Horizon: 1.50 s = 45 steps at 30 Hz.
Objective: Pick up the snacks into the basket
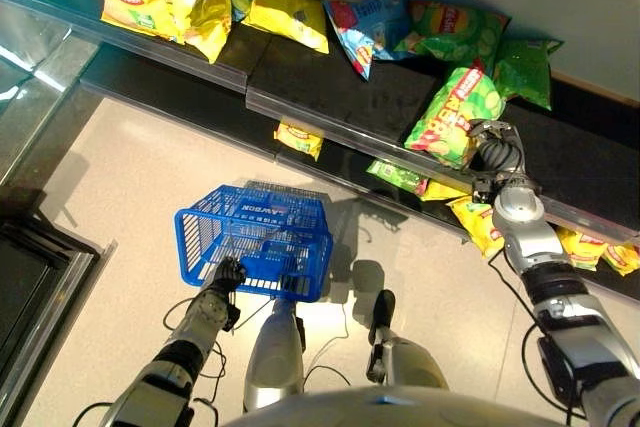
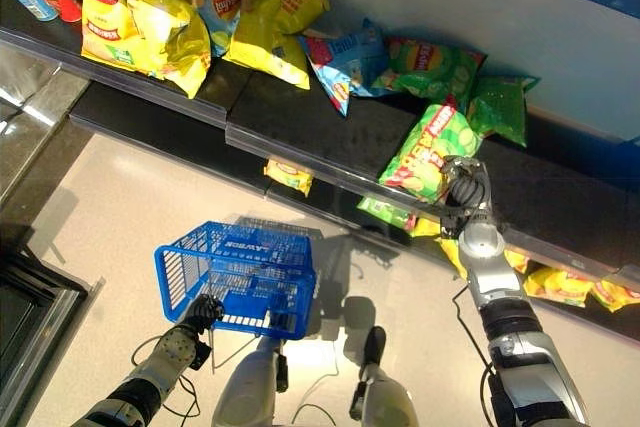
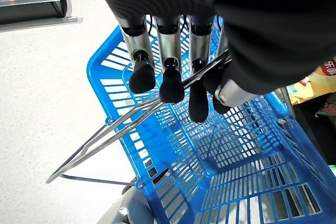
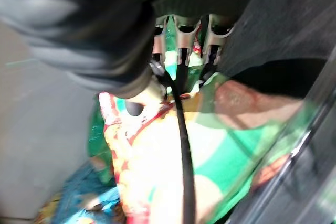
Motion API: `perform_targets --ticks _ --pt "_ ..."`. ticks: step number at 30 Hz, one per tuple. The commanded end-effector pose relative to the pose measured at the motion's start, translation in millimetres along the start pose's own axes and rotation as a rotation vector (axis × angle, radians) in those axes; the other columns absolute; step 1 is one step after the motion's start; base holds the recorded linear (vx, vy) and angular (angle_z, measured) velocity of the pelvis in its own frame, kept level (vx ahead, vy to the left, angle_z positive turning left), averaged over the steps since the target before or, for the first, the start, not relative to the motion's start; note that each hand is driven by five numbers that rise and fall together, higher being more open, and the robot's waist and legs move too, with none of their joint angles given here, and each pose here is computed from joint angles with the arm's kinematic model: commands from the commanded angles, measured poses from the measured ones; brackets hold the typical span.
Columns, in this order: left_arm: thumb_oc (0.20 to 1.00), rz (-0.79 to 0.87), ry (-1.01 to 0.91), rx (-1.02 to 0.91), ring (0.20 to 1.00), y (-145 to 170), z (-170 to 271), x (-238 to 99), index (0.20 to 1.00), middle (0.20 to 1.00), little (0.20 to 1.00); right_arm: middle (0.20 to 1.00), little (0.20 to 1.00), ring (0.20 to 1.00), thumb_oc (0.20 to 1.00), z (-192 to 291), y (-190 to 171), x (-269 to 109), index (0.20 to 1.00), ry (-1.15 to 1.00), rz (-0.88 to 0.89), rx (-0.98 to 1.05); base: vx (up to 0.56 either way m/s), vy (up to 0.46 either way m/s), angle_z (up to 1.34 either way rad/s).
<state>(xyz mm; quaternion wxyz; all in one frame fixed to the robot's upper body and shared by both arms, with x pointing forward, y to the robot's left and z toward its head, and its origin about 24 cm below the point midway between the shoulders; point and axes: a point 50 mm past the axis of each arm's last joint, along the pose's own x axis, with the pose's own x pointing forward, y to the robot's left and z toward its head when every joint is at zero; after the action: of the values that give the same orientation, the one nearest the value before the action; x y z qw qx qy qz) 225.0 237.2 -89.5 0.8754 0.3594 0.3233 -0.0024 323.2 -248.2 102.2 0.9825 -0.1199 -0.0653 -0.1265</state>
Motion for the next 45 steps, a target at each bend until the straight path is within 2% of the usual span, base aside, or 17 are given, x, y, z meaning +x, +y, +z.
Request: perform_targets --ticks 1,4,10,22,26,27,30,33,34,35,38,45 --pt "0.2 0.04 0.005 0.016 0.2 13.3 -2.0 3.2 0.2 0.2 0.2 0.2 0.2 0.2 0.2 45.7 -10.4 -6.4 0.2 -0.241 0.026 0.108 0.0 0.0 0.0" --pt "0.2 0.036 0.005 0.015 0.2 12.4 -2.6 3.0 0.2 0.2 0.2 0.2 0.2 0.2 0.2 74.9 -9.8 -21.8 0.2 -0.391 0.1 0.192 0.01 -0.004 0.0" --pt "0.2 0.032 0.045 -0.012 0.2 13.5 -13.0 1.5 0.2 0.2 0.2 0.2 0.2 0.2 0.2 105.9 -15.3 -51.4 0.2 -0.556 0.255 0.273 0.01 -0.013 -0.07" --pt "0.2 0.014 0.141 -0.054 0.2 12.3 -40.3 -5.4 0.2 0.2 0.2 0.2 0.2 0.2 0.2 129.4 -37.3 -84.4 0.2 -0.68 0.345 0.279 0.03 -0.018 -0.17" --pt "0.2 0.0 0.159 -0.058 0.2 9.2 -45.0 -7.3 0.2 0.2 0.2 0.2 0.2 0.2 0.2 121.5 -43.9 -87.9 0.2 -0.636 0.318 0.189 0.02 -0.027 -0.06" --pt "0.2 -0.005 0.156 -0.058 0.2 8.3 -44.3 -7.2 0.2 0.2 0.2 1.0 1.0 1.0 1.0 115.3 -44.6 -86.6 1.0 -0.601 0.305 0.136 0.01 -0.025 -0.06" --pt "0.2 -0.01 0.141 -0.049 0.2 7.2 -38.3 -5.1 0.2 0.2 0.2 1.0 1.0 1.0 1.0 100.2 -49.6 -81.4 1.0 -0.521 0.201 -0.064 0.0 -0.03 -0.07" --pt "0.2 -0.014 0.087 -0.007 0.2 5.8 -23.6 -1.4 0.2 0.2 0.2 1.0 1.0 1.0 1.0 75.1 -48.2 -66.8 1.0 -0.409 0.086 -0.433 -0.02 -0.016 -0.07" --pt "0.2 -0.015 0.068 0.011 0.2 6.2 -21.0 -1.7 0.2 0.2 0.2 1.0 1.0 1.0 1.0 73.7 -43.9 -59.9 1.0 -0.416 0.07 -0.571 0.0 0.0 0.0" --pt "0.2 -0.014 0.069 0.011 0.2 6.4 -21.2 -1.8 0.2 0.2 0.2 1.0 1.0 1.0 1.0 73.7 -43.5 -59.6 1.0 -0.417 0.07 -0.571 0.0 0.0 0.0" --pt "0.2 -0.006 0.031 0.074 0.2 5.6 -11.1 0.4 0.2 0.2 0.2 1.0 1.0 1.0 1.0 64.4 -17.5 -23.5 1.0 -0.397 0.092 -0.865 -0.04 0.004 -0.01" --pt "0.2 0.02 0.038 0.085 0.2 7.4 -9.8 1.9 0.2 0.2 0.2 1.0 1.0 1.0 1.0 73.4 21.0 20.6 1.0 -0.403 0.15 -1.0 -0.04 0.002 0.17"
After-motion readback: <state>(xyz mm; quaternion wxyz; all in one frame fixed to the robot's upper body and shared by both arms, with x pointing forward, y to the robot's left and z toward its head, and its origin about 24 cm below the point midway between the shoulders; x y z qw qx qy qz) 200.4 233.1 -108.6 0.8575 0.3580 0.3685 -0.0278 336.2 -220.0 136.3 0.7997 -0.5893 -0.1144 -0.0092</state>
